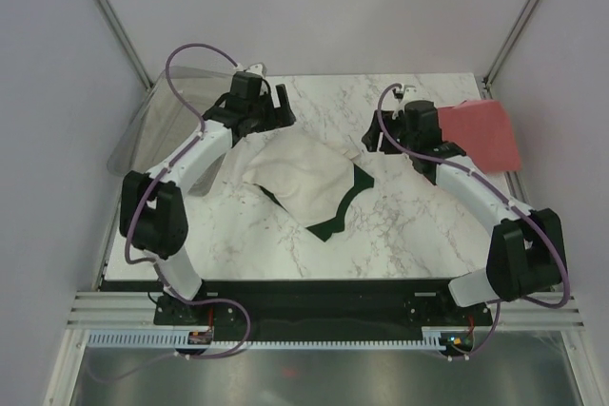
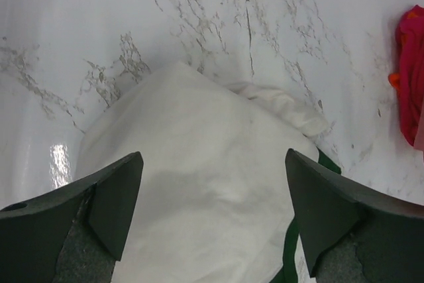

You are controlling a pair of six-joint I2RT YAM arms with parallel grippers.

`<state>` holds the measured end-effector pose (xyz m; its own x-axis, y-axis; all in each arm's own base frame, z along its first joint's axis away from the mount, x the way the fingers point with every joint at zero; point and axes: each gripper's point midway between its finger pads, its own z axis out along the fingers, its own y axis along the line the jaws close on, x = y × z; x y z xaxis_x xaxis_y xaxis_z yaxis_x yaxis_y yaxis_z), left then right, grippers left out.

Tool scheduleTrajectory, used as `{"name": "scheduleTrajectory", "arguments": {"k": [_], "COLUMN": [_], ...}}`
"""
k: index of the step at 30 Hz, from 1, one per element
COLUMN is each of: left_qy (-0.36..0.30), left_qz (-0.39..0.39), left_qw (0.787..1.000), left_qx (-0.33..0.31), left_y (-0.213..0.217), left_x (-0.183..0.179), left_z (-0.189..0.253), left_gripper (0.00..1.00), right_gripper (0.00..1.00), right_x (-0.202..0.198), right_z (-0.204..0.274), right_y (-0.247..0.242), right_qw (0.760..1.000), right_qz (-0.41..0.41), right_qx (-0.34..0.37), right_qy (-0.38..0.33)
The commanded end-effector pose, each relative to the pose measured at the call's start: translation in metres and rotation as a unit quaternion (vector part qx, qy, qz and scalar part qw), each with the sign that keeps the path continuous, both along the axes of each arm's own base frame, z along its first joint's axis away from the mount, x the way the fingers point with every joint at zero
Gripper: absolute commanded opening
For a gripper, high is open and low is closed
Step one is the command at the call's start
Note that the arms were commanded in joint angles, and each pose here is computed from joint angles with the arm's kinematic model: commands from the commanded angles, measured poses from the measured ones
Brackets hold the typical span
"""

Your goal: Fold and stack the t-shirts

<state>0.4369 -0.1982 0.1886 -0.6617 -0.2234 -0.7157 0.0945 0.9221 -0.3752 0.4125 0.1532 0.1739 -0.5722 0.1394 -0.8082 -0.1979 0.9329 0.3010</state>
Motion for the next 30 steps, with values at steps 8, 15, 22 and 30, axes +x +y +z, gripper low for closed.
{"name": "scheduleTrajectory", "arguments": {"k": [8, 15, 22, 30], "left_qy": [0.094, 0.139, 0.097, 0.023], "left_qz": [0.037, 0.126, 0.104, 0.043], "left_qw": [0.993, 0.981, 0.99, 0.999], "left_qx": [0.059, 0.043, 0.005, 0.013], "left_y": [0.047, 0.14, 0.119, 0.066], "left_x": [0.076, 0.098, 0.111, 0.089], "left_z": [-0.075, -0.112, -0.069, 0.0], "left_gripper": [0.94, 0.9, 0.93, 0.99], "right_gripper": [0.74, 0.76, 0.77, 0.98], "right_x": [-0.041, -0.049, -0.048, -0.053], "right_z": [0.04, 0.02, 0.012, -0.001], "right_y": [0.017, 0.008, 0.011, 0.007], "right_qw": [0.995, 0.996, 0.996, 0.998], "right_qz": [0.043, 0.031, 0.034, 0.024], "right_qx": [0.064, 0.05, 0.051, 0.044], "right_qy": [-0.067, -0.068, -0.058, -0.042]}}
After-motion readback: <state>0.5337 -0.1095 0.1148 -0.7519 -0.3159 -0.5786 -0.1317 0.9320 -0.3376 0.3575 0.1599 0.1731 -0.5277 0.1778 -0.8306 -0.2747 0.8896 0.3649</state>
